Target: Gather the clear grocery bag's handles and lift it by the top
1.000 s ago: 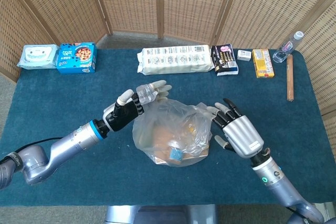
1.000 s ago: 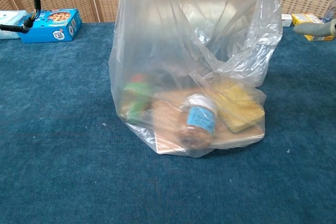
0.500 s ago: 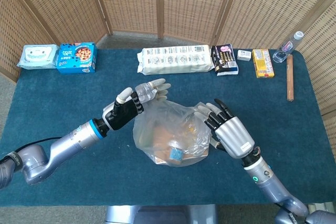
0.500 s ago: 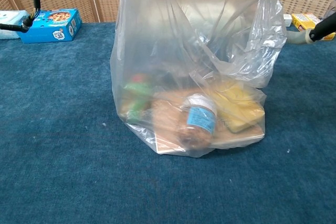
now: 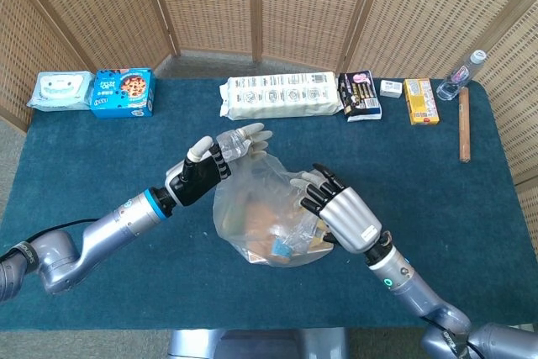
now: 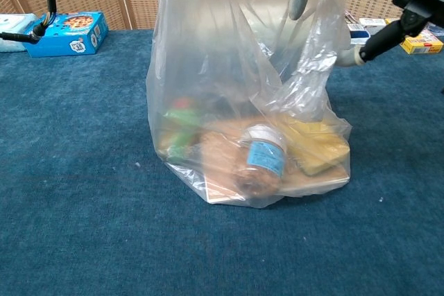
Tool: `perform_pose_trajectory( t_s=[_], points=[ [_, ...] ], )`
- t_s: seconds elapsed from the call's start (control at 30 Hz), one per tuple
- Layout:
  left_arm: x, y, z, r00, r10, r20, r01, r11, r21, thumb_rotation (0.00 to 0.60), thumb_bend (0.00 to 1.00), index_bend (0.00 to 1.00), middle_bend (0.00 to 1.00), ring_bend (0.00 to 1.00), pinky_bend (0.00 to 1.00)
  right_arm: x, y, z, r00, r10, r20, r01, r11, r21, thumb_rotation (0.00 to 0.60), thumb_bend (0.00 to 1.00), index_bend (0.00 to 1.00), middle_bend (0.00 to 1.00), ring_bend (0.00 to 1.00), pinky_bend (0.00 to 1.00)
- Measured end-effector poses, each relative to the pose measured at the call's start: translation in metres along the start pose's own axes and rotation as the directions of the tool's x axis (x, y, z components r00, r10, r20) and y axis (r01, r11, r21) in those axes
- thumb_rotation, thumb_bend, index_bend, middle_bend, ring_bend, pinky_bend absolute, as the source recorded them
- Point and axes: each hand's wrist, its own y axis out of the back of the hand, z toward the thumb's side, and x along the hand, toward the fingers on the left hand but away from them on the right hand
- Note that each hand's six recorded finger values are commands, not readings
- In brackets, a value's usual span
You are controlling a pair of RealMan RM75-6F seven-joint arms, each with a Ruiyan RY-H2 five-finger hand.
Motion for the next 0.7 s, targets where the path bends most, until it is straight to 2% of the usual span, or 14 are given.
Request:
perform_pose_trajectory(
  t_s=[0.23,0.33,0.5,0.7],
  points=[
    [-0.001,0.003,-0.001,1.0,0.009,0.0,-0.009,1.0,-0.001,0.0,0.19,0.0,0.0,0.0,0.0,-0.007,0.001,0.002,0.999,-0.043,0.014,0.043,0.999,-0.022,0.6,0.3,0.64,0.39,0.34,0.16],
    [-0.001,0.004,-0.001,1.0,0.009,-0.001,-0.009,1.0,0.002,0.0,0.19,0.0,0.0,0.0,0.0,-0.007,0.002,0.001,0.998,-0.059,0.024,0.06,0.998,-0.033,0.6,0.3,0.67,0.42,0.36,0.17],
    [-0.002,0.005,-0.001,1.0,0.011,-0.002,-0.011,1.0,0.021,0.0,0.19,0.0,0.0,0.0,0.01,-0.006,0.006,0.0,0.997,-0.074,0.037,0.076,0.995,-0.066,0.6,0.3,0.69,0.44,0.38,0.18],
    [-0.006,0.003,0.002,1.0,0.008,0.001,-0.008,1.0,0.028,0.0,0.19,0.0,0.0,0.0,0.06,-0.005,0.021,-0.004,0.993,-0.092,0.07,0.103,0.981,-0.164,0.6,0.3,0.69,0.44,0.38,0.18]
  ],
)
